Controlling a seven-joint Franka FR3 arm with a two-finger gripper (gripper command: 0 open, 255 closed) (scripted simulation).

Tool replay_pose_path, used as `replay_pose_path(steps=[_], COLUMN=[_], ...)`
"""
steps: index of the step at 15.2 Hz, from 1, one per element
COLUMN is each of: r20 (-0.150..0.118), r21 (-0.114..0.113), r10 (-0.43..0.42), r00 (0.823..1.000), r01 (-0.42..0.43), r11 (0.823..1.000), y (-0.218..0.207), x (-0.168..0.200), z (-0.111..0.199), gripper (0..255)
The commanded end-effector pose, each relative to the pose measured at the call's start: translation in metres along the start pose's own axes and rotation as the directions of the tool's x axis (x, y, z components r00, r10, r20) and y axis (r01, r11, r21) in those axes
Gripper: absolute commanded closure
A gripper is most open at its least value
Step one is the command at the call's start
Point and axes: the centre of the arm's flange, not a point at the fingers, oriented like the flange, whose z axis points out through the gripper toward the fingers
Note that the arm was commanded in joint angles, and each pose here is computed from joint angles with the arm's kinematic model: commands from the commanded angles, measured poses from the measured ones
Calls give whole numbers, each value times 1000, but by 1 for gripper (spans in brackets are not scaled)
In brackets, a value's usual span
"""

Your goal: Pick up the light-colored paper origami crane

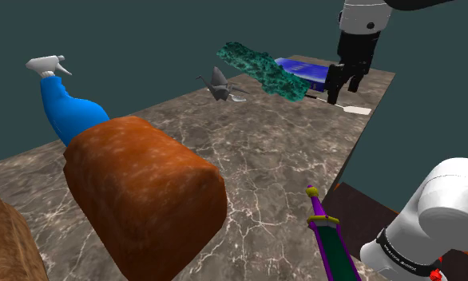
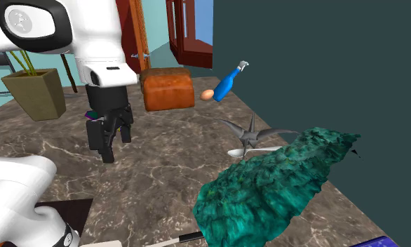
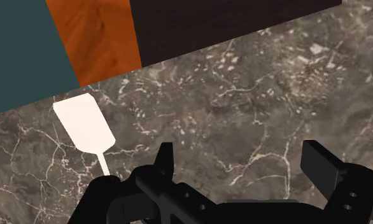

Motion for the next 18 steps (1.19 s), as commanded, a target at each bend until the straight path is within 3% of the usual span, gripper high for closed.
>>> replay_pose_path(steps=[1, 18], r20=[0, 43], r21=[0, 72], r10=[0, 136], r00=[1000, 990], r01=[0, -139], r11=[1000, 988], y=[0, -106], x=[0, 196], z=[0, -3], gripper=[0, 0])
